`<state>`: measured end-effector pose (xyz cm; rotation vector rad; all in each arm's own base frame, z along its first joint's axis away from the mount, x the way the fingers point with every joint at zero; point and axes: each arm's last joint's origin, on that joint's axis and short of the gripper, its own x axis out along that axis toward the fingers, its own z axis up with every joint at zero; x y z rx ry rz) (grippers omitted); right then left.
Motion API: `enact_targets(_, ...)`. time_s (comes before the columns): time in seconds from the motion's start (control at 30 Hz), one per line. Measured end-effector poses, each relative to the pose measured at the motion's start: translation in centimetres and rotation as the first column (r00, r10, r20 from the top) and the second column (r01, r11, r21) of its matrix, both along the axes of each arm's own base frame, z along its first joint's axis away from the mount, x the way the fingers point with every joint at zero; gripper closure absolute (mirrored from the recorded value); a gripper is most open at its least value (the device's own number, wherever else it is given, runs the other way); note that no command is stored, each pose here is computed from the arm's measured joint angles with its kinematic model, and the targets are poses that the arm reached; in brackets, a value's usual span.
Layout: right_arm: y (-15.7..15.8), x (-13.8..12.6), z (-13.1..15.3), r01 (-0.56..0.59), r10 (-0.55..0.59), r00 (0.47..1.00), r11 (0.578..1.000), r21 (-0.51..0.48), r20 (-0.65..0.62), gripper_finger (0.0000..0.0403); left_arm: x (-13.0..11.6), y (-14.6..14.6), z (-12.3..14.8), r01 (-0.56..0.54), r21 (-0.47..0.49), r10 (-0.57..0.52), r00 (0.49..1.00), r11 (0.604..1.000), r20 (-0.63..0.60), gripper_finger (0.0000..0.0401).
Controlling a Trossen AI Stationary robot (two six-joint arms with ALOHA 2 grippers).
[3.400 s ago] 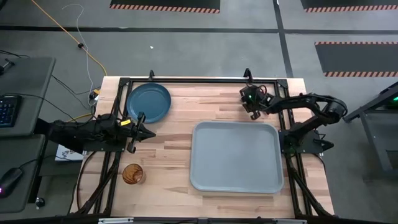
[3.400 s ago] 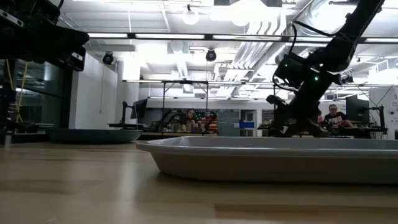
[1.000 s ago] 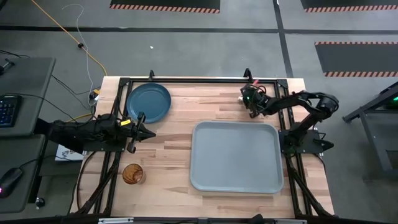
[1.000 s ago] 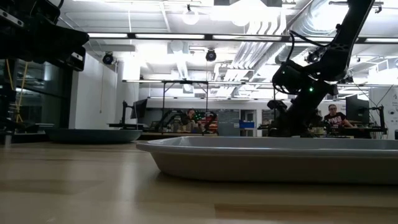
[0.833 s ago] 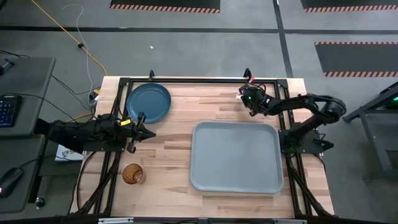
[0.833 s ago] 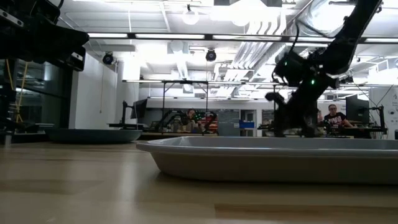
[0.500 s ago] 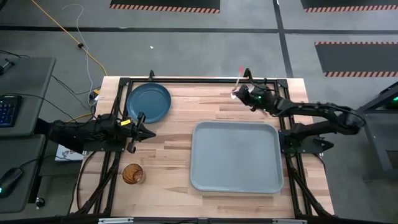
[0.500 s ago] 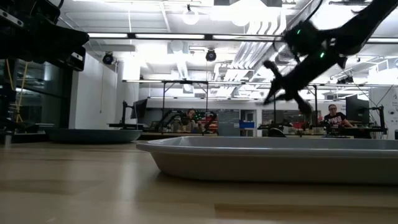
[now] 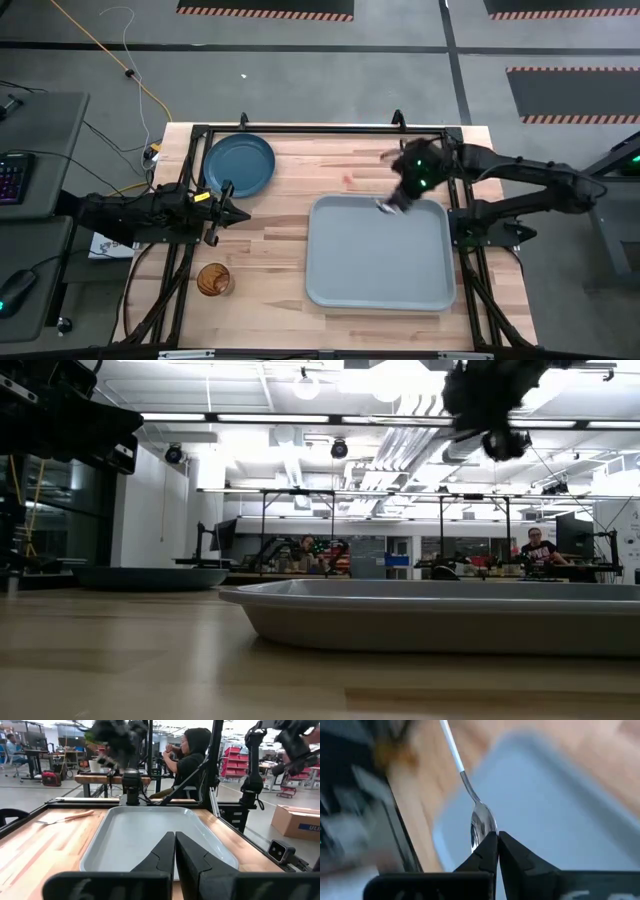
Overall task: Pick and place plate/cup/fork/spoon on tray
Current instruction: Put the orange spoon on the gray tray
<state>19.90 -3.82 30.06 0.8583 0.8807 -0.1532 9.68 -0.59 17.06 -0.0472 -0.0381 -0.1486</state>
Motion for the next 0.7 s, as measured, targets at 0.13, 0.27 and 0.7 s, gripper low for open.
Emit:
enact_targets(0.13, 2.9, -1.0, 1.0, -0.329, 0.327, 0.935, 0.944, 0.011, -0.136, 0.0403, 0.0, 0.0, 0.0, 0.0, 0.0, 0.0, 1.0, 1.0, 0.0, 0.0398)
enact_targets(0.27, 5.4, -2.1, 0.1, -0.572, 0.581, 0.796, 0.814, 0.102, -0.17, 0.0403, 0.0, 0.0, 0.0, 0.0, 0.0, 0.0, 1.0, 1.0, 0.0, 0.0398)
enact_targets(0.7, 8.6, -1.2, -6.5, -0.946, 0.867, 0.297, 0.325, 0.002, -0.4, 0.0403, 0.0, 0.0, 0.0, 0.0, 0.0, 0.0, 1.0, 1.0, 0.0, 0.0398)
